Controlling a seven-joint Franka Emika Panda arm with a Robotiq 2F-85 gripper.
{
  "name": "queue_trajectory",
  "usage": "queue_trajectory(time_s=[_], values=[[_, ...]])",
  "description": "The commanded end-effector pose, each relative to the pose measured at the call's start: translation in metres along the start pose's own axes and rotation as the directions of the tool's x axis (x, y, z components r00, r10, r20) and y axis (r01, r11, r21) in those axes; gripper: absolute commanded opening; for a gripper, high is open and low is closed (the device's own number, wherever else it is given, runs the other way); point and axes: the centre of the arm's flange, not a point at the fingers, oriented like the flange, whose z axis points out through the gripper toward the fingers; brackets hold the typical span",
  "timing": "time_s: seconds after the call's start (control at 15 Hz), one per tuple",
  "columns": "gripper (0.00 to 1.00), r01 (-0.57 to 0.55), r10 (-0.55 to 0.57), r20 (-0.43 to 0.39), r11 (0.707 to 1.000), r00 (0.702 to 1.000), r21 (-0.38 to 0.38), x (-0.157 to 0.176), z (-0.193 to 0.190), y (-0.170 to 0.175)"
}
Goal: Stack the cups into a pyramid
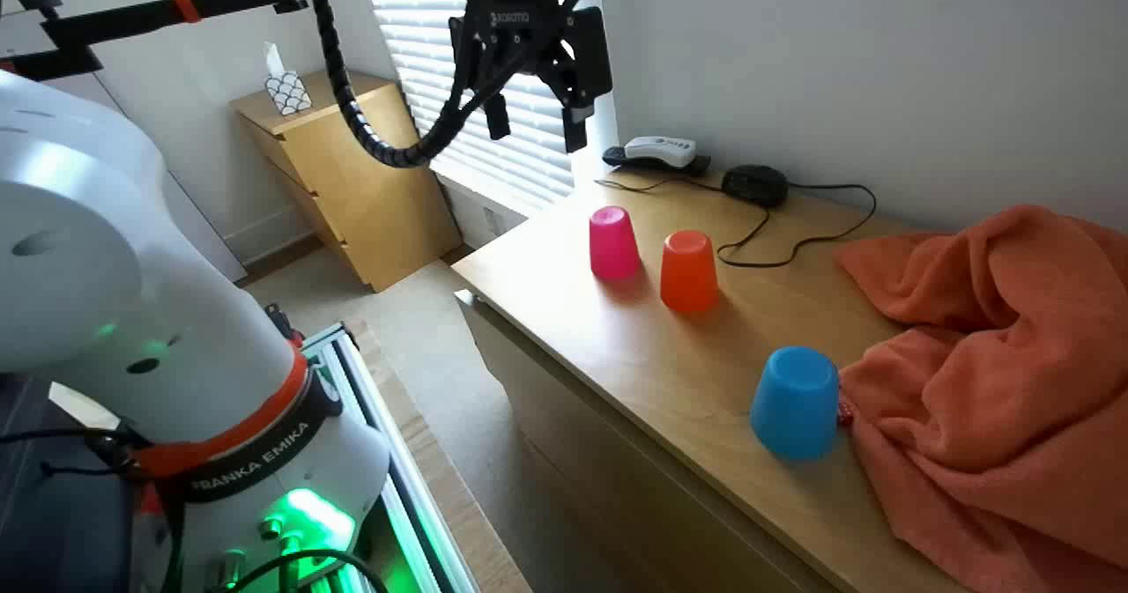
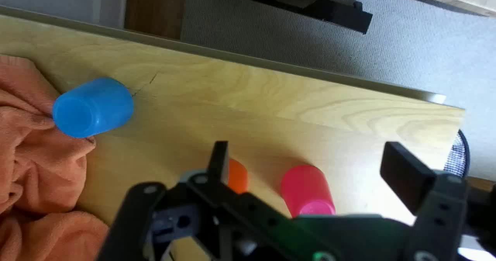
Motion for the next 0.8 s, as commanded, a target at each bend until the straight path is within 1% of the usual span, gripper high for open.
queue_trajectory(time_s=[0.0, 0.27, 0.4, 0.47, 0.6, 0.73], values=[[1.00, 0.000, 0.000, 0.000, 1.000, 1.000, 0.000, 0.000, 0.000, 0.000], [1.00, 0.000, 0.000, 0.000, 1.000, 1.000, 0.000, 0.000, 0.000, 0.000], [1.00, -0.095, 0.095, 0.010, 0.995, 0.995, 0.028, 0.012, 0.003, 0.009], [1.00, -0.166, 0.165, 0.013, 0.985, 0.986, 0.057, 0.023, 0.006, 0.016], [1.00, -0.264, 0.264, 0.008, 0.960, 0.965, 0.091, 0.043, 0.017, 0.027], [1.00, -0.361, 0.365, -0.016, 0.927, 0.931, 0.102, 0.064, 0.033, 0.037]])
